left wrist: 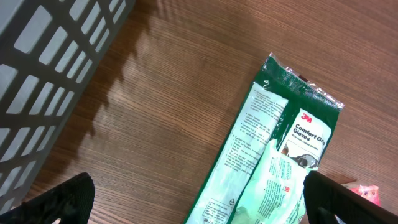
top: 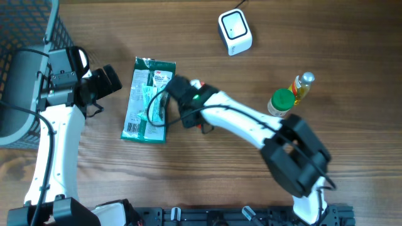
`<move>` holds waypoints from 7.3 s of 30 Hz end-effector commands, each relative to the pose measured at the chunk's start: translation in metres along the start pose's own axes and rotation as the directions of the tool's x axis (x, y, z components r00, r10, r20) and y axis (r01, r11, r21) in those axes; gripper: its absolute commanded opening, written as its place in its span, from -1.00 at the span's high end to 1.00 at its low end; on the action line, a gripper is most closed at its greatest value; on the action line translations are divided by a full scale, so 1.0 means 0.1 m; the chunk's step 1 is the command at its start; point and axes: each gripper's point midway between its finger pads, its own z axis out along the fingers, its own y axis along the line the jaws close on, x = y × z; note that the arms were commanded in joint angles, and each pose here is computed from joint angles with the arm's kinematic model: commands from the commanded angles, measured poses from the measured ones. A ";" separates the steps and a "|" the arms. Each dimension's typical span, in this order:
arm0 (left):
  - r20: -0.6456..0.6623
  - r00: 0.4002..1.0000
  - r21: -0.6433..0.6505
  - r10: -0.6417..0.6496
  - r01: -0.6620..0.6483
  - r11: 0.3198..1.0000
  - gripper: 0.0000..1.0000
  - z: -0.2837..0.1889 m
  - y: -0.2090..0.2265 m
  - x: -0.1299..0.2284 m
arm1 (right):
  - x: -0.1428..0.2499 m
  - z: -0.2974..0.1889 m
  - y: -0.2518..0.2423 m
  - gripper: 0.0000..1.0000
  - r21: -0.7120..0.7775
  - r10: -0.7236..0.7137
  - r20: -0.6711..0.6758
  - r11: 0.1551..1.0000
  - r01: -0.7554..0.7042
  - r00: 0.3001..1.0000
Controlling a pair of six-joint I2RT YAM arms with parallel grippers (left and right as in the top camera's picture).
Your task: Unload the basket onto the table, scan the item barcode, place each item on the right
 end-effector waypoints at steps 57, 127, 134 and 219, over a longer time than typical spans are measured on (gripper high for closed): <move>0.007 1.000 -0.003 0.009 -0.009 1.000 -1.00 -0.01 0.01 -0.03 | 0.25 -3.92 -0.32 0.92 -0.672 0.036 0.740 0.039 0.739 0.671; 0.007 1.000 -0.003 0.009 -0.009 1.000 -1.00 -0.01 0.01 -0.03 | -0.46 -0.32 -2.24 0.20 0.069 -0.052 -0.238 0.995 0.070 0.970; 0.007 1.000 -0.003 0.009 -0.009 1.000 -1.00 -0.01 0.01 -0.03 | -0.39 0.16 -2.25 0.10 0.009 -0.047 -0.180 0.999 0.050 0.983; 0.007 1.000 -0.003 0.009 -0.009 1.000 -1.00 -0.01 0.01 -0.03 | -1.69 -0.74 -2.78 0.92 0.784 -0.524 -0.206 0.418 0.460 0.827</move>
